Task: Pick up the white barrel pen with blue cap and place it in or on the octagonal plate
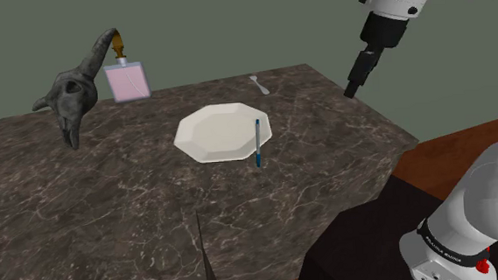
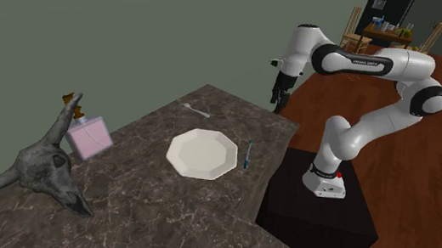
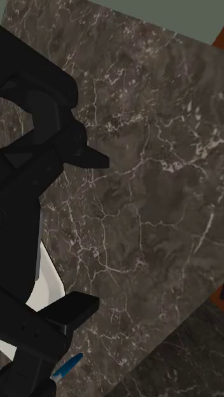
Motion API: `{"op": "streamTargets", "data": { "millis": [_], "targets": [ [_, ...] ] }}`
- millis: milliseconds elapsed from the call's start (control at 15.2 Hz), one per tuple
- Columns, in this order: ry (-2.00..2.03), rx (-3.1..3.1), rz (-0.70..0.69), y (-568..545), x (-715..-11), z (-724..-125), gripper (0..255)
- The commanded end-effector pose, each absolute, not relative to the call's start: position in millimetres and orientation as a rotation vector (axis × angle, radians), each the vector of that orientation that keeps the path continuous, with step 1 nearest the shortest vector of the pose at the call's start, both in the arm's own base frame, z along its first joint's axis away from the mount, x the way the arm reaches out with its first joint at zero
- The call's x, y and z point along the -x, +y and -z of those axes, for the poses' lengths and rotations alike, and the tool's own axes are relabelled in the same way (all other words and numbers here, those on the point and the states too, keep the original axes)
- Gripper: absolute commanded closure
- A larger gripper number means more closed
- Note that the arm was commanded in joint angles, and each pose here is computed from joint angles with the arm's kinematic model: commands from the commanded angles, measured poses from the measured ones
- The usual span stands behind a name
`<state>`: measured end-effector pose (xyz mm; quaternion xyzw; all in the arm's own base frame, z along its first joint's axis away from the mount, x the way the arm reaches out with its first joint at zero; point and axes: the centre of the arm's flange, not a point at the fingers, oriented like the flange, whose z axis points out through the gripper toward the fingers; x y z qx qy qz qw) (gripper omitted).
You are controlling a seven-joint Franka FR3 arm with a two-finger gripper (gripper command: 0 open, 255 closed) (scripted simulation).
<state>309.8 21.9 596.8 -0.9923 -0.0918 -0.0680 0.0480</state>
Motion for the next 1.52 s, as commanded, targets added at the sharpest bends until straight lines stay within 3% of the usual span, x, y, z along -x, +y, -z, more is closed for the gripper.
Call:
{"op": "streamTargets", "data": {
  "millis": [0, 1254, 1452],
  "targets": [
    [-0.280, 3.026, 0.207, 22, -310, -597, 0],
    [-0.275, 2.835, 1.160, 257, -269, -493, 0],
    [-0.275, 2.820, 1.201, 268, -277, -480, 0]
  ]
}}
